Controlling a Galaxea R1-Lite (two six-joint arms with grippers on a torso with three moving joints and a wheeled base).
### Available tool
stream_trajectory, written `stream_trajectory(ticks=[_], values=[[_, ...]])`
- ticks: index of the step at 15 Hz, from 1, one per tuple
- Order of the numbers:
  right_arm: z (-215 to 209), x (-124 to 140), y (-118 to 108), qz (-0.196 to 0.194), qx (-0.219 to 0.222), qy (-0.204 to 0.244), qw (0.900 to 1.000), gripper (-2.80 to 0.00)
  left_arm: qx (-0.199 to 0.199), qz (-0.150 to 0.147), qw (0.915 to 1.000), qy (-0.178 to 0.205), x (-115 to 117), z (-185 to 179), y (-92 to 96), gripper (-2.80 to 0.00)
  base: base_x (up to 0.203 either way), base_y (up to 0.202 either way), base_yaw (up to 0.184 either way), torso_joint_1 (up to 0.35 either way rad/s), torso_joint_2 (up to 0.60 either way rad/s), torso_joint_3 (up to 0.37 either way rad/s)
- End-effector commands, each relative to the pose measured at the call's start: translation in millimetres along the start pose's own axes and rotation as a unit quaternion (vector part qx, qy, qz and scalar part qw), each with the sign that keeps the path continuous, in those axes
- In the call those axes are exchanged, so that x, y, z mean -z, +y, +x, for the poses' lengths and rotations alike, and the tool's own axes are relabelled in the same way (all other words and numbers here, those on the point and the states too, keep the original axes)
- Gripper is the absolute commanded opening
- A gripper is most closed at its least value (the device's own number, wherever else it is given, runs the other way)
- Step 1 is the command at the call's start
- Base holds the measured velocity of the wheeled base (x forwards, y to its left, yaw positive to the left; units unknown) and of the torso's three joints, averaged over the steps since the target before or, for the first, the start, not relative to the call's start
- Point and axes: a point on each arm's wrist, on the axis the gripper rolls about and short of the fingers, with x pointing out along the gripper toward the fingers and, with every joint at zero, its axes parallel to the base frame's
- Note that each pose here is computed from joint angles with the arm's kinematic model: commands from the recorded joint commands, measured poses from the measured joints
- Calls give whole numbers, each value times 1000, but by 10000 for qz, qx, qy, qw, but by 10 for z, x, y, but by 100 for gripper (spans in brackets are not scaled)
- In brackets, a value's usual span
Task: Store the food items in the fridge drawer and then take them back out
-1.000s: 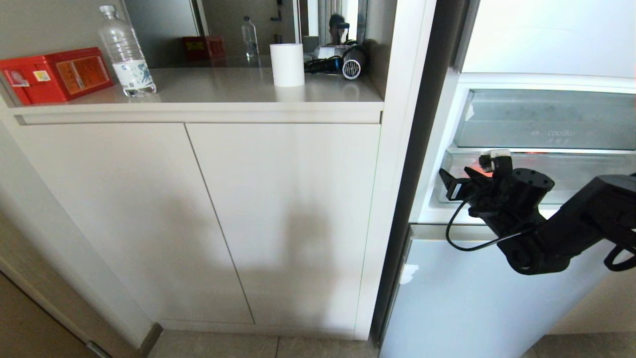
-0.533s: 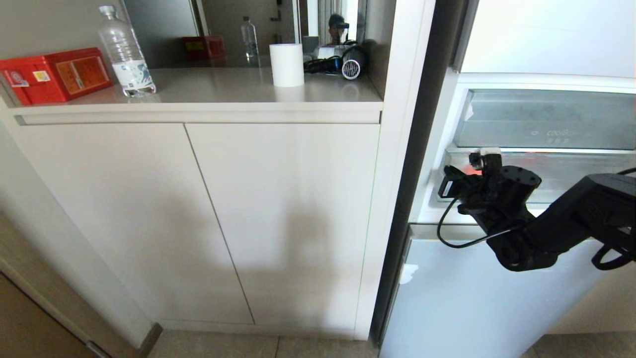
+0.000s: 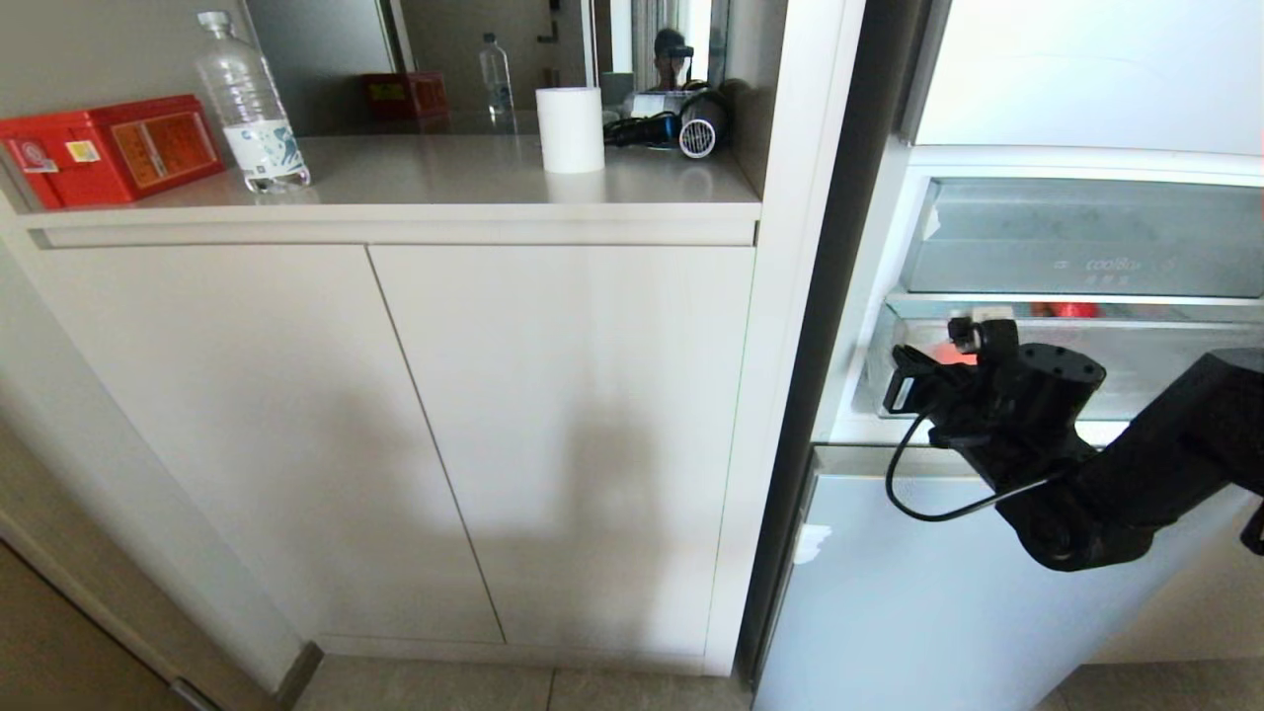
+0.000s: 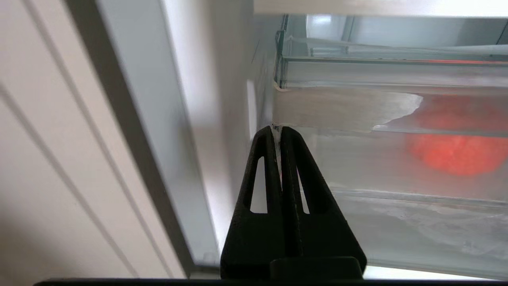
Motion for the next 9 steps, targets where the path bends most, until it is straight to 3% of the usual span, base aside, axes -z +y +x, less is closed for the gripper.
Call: stream_trajectory(ticks=[1,5,6,9], values=[[-311,-151,33,15,-53,31,10000,-280,-3,-5,10000,11,0,1,0,-280,0,0,0,0,0,0],[-808,-202,44,12,-82,319,9995,-280,-3,2,10000,14,1,1,0,-280,0,0,0,0,0,0],[-904,-202,39,1,-45,392,9992,0,-3,-5,10000,11,0,1,0,-280,0,0,0,0,0,0],[-1258,-235,24,127,5,598,9981,0,-3,2,10000,19,2,1,0,-280,0,0,0,0,0,0]])
